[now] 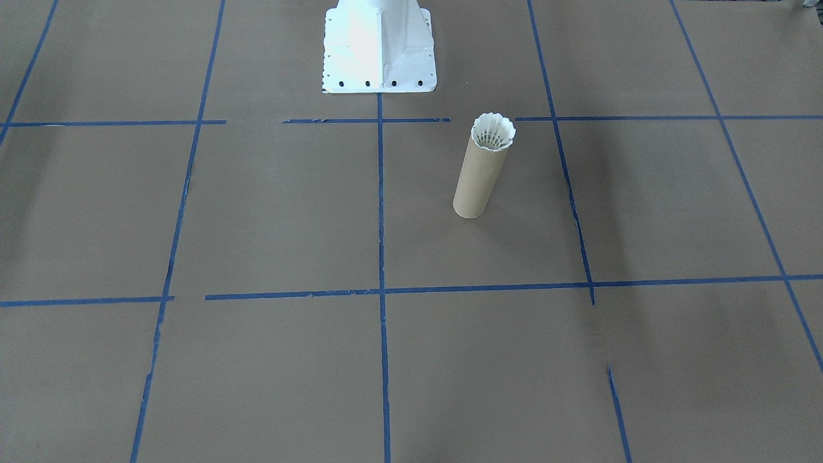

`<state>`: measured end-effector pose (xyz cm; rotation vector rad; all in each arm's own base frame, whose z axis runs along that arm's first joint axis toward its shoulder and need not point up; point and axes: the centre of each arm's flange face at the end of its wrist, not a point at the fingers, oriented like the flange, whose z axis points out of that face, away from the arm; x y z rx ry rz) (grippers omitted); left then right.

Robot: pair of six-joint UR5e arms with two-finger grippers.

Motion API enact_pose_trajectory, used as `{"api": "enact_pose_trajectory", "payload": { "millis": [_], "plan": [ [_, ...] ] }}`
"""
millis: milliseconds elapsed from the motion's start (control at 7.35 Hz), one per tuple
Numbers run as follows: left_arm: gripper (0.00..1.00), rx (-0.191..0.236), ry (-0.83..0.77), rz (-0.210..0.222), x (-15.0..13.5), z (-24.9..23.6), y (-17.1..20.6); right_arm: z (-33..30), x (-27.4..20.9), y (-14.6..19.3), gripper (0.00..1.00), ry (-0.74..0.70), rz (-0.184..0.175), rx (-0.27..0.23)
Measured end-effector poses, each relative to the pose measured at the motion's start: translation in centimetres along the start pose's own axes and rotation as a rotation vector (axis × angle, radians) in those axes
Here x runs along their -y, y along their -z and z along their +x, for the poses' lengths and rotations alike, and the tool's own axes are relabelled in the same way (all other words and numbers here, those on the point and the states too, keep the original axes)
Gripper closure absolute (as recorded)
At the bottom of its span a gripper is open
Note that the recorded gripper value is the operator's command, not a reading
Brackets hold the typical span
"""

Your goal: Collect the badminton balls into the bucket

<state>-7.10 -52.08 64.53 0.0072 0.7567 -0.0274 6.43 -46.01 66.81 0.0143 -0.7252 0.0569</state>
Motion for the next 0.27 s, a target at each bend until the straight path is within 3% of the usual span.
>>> {"api": "enact_pose_trajectory", "payload": {
  "millis": [272],
  "plan": [
    [0.0,-0.002,0.0,0.002,0.07,0.04,0.1,0.0,0.0,0.0,0.0,0.0,0.0,0.0]
  ]
}}
